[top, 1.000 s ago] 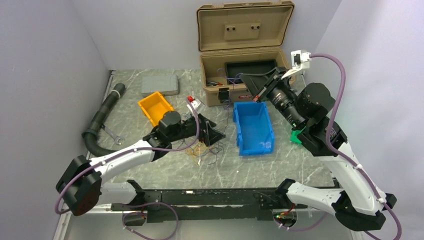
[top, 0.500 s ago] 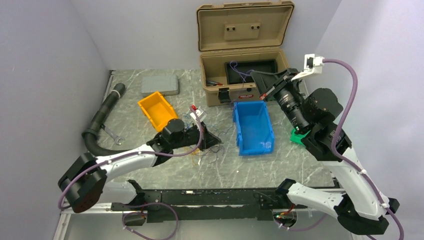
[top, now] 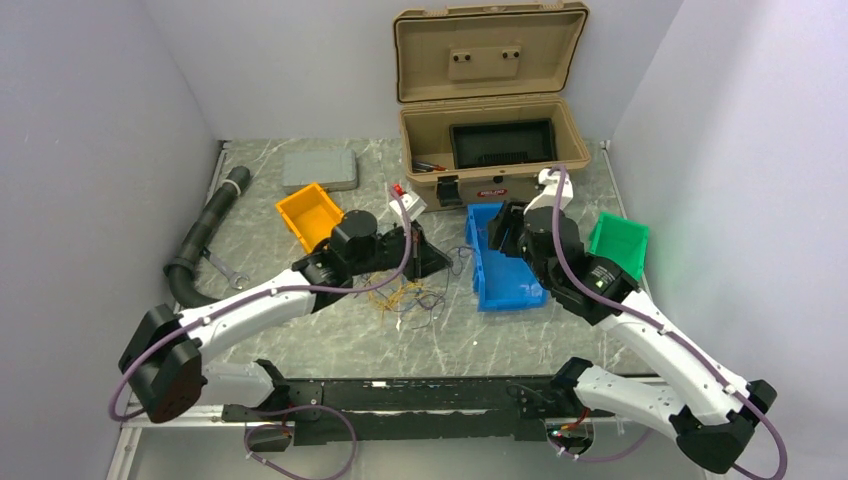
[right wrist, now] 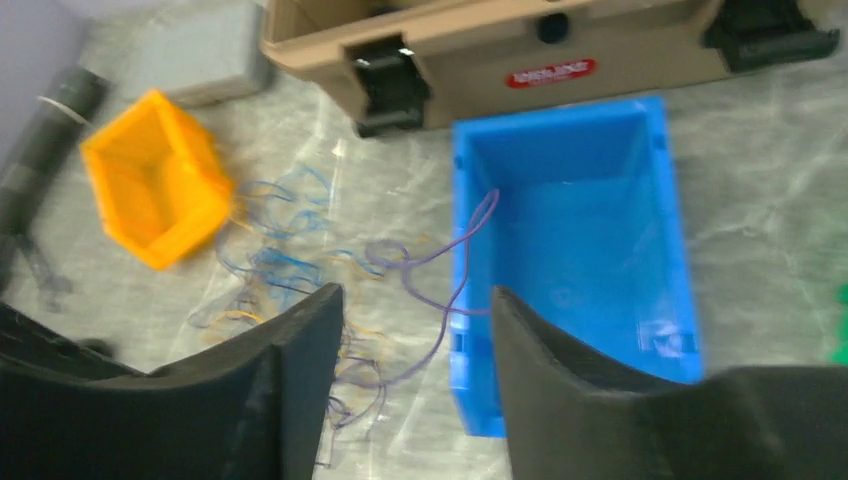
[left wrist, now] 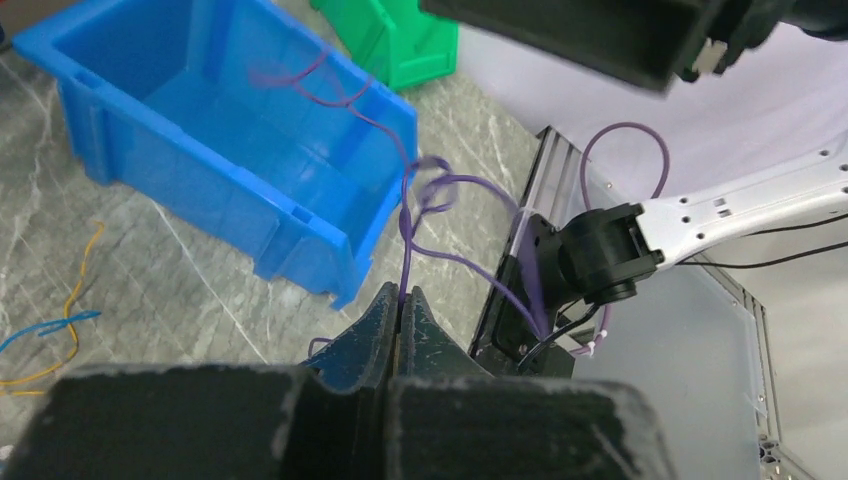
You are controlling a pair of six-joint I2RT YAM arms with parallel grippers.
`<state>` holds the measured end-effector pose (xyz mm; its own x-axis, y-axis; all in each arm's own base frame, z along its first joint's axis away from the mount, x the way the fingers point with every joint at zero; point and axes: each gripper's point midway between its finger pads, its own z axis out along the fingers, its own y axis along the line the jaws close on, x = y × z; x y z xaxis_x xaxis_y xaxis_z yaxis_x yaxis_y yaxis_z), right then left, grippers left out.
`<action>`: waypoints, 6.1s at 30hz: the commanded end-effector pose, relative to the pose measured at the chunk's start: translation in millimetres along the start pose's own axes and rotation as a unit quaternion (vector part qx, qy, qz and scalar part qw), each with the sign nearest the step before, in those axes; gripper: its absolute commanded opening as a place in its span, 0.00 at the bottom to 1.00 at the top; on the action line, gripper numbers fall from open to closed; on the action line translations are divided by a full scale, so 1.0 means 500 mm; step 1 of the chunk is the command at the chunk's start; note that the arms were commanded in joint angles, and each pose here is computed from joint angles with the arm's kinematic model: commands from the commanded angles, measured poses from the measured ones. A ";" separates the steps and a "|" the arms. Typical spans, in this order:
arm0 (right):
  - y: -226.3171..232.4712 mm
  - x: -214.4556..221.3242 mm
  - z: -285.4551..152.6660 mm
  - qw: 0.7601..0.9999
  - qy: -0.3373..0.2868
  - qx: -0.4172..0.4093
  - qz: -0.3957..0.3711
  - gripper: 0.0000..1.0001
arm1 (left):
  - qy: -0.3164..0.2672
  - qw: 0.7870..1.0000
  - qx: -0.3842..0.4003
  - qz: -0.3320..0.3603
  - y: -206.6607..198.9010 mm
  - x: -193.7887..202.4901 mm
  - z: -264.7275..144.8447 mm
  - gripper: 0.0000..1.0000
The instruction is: Untangle the cables
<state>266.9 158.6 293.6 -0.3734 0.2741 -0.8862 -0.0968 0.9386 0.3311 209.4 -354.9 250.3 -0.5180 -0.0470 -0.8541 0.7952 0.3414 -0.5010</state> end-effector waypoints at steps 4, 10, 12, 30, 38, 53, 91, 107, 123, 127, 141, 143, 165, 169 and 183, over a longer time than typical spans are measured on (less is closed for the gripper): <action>-0.034 0.049 -0.027 0.999 0.034 -0.005 -0.041 0.76 | 0.021 1.000 -0.001 -0.008 0.005 -0.012 0.037 0.00; 0.007 0.115 -0.067 0.989 0.040 -0.138 -0.037 0.75 | 0.025 1.000 -0.004 -0.003 0.001 -0.038 0.053 0.00; 0.032 0.138 -0.080 0.980 0.038 -0.195 -0.028 0.75 | 0.026 1.000 -0.002 0.000 -0.002 -0.045 0.056 0.00; 0.116 0.228 -0.018 0.943 -0.003 -0.332 -0.040 0.64 | 0.032 0.997 0.069 -0.017 -0.076 -0.073 0.041 0.00; 0.123 0.224 0.010 0.947 -0.013 -0.320 -0.014 0.42 | 0.016 0.993 0.118 -0.022 -0.130 -0.104 0.018 0.00; 0.107 0.150 -0.013 0.961 -0.030 -0.272 0.026 0.00 | -0.014 0.998 -0.054 0.030 0.018 -0.067 -0.096 0.88; -0.127 -0.018 0.039 0.995 0.001 0.086 0.044 0.00 | 0.061 0.962 -0.262 -0.039 0.240 0.106 -0.155 0.87; -0.154 0.091 0.095 0.989 0.116 0.086 0.007 0.84 | 0.072 0.946 -0.314 -0.046 0.245 0.099 -0.211 0.90; -0.048 0.253 0.075 0.965 0.240 -0.102 0.028 0.73 | 0.096 0.941 -0.317 -0.061 0.254 0.120 -0.204 0.91; 0.018 0.289 0.061 0.956 0.257 -0.142 -0.020 0.72 | 0.120 0.933 -0.331 -0.073 0.275 0.151 -0.199 0.89; 0.050 0.411 0.066 0.938 0.318 -0.089 -0.102 0.71 | 0.162 0.929 -0.325 -0.069 0.296 0.176 -0.173 0.87; 0.020 0.411 0.066 0.941 0.316 -0.052 -0.108 0.72 | 0.166 0.929 -0.322 -0.072 0.299 0.178 -0.165 0.86; -0.235 0.283 0.084 0.957 0.261 0.119 -0.034 0.80 | 0.159 0.945 -0.283 -0.051 0.254 0.166 -0.144 0.86; -0.192 0.214 0.072 0.972 0.221 0.074 -0.038 0.81 | 0.169 0.936 -0.305 -0.050 0.272 0.171 -0.146 0.86; 0.097 0.289 -0.022 0.945 0.282 -0.165 -0.025 0.77 | 0.199 0.919 -0.326 -0.095 0.357 0.214 -0.081 0.85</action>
<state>223.1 205.4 188.8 -0.7311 -0.0604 -0.6796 -0.3517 0.8869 0.2995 265.2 -252.1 72.6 -0.8081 0.1841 -0.5596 0.4068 0.8614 -0.3041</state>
